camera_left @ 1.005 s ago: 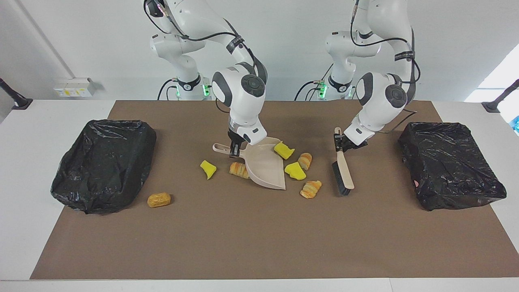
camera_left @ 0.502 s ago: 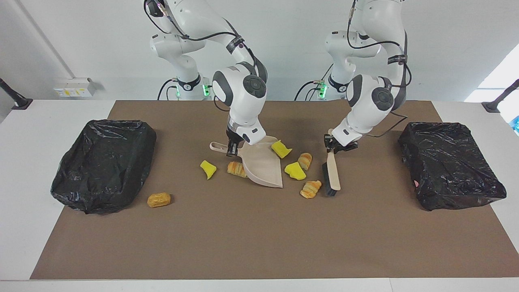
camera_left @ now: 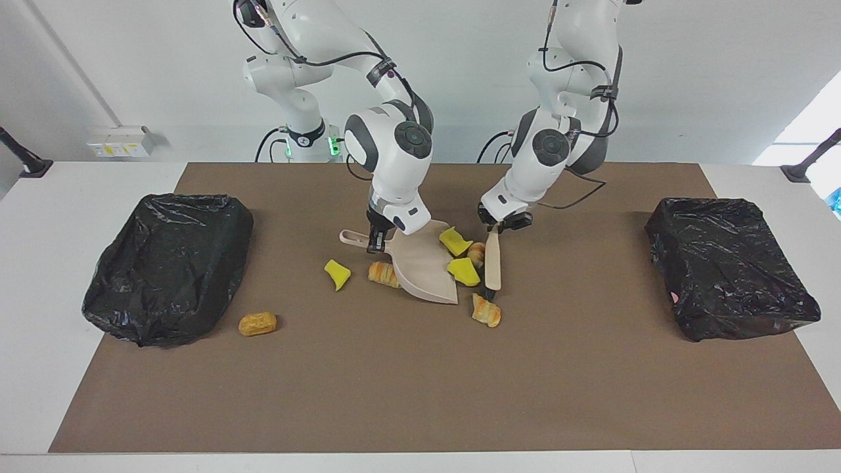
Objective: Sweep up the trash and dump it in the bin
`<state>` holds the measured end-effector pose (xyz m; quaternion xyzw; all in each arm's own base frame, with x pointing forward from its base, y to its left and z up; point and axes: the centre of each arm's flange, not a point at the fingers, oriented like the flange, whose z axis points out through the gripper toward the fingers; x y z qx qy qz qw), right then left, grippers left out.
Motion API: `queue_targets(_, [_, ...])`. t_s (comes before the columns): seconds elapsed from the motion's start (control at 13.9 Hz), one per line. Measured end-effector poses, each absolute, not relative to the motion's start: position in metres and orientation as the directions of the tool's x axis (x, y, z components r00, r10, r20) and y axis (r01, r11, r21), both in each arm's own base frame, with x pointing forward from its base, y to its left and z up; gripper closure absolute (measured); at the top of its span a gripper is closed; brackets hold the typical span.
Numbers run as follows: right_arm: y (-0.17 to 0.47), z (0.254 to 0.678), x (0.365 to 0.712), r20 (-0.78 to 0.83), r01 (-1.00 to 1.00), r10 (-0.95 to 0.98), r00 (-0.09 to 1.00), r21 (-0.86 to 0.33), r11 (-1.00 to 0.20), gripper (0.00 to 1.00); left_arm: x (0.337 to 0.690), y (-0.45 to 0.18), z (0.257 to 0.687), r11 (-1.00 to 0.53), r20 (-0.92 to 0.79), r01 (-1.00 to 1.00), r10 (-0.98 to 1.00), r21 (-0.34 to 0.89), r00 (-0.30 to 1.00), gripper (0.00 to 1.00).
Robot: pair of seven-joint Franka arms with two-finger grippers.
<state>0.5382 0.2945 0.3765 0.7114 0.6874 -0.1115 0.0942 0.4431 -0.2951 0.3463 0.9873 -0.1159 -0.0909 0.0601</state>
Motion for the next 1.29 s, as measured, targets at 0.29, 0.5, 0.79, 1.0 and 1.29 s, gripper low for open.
queue_targets(0.29, [0.298, 0.376, 0.536, -0.289, 0.998, 0.956, 0.051, -0.013, -0.057, 0.69, 0.402, -0.353, 0.355, -0.969, -0.185, -0.201, -0.226, 0.142, 0.957, 0.75])
queue_targets(0.5, [0.299, 0.376, 0.535, -0.289, 0.998, 0.956, 0.054, -0.011, -0.060, 0.69, 0.396, -0.367, 0.382, -0.970, -0.189, -0.180, -0.209, 0.162, 0.959, 0.75])
queue_targets(0.79, [0.300, 0.376, 0.535, -0.289, 0.998, 0.956, 0.055, -0.010, -0.061, 0.69, 0.425, -0.327, 0.416, -0.975, -0.162, -0.154, -0.179, 0.159, 0.970, 0.75])
queue_targets(1.0, [0.300, 0.376, 0.535, -0.289, 0.998, 0.956, 0.055, -0.011, -0.061, 0.69, 0.475, -0.267, 0.420, -0.967, -0.100, -0.229, -0.241, 0.113, 0.965, 0.75])
queue_targets(1.29, [0.299, 0.377, 0.535, -0.298, 0.997, 0.953, 0.061, -0.017, -0.069, 0.69, 0.532, -0.224, 0.387, -0.962, -0.115, -0.267, -0.273, 0.063, 0.955, 0.75])
